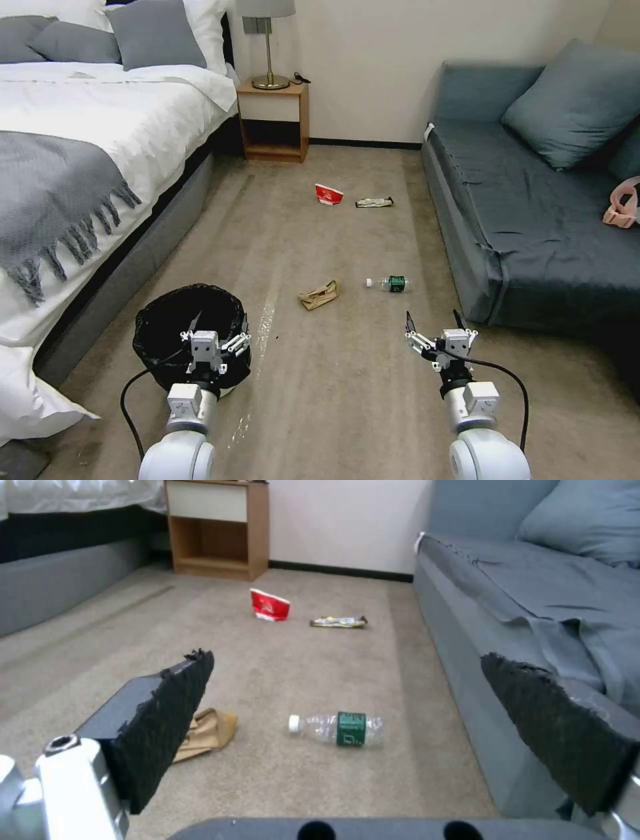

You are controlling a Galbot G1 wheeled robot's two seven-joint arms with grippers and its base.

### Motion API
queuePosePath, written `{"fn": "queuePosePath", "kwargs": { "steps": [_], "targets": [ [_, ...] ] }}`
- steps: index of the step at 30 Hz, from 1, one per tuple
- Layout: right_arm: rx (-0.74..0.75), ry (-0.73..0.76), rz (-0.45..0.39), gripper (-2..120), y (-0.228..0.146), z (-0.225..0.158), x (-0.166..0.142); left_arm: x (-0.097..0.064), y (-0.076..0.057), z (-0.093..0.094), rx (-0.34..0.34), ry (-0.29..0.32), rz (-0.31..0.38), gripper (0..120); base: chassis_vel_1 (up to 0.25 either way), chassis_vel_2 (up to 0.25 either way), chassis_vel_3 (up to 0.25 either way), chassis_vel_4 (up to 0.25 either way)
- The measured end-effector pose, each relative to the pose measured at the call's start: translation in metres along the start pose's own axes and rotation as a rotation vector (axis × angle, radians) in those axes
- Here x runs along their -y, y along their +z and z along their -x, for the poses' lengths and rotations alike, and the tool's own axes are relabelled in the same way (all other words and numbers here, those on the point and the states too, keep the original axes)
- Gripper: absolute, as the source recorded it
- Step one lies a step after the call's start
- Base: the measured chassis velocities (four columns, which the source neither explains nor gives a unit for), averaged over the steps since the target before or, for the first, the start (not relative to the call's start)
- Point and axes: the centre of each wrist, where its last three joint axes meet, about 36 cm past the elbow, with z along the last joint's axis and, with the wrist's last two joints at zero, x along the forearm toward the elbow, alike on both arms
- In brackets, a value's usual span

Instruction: Pick up the trash bin, then pick up the garbage on the floor and place it into the trash bin.

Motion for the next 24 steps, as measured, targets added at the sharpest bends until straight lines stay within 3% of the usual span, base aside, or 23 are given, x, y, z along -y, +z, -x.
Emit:
{"fn": "queuePosePath", "kwargs": {
  "steps": [24],
  "targets": [
    [0.000,0.000,0.000,100,0.0000,0.0000,0.0000,0.0000,0.0000,0.0000,0.000,0.000,0.000,100,0.000,0.000,0.000,0.000]
  ]
}}
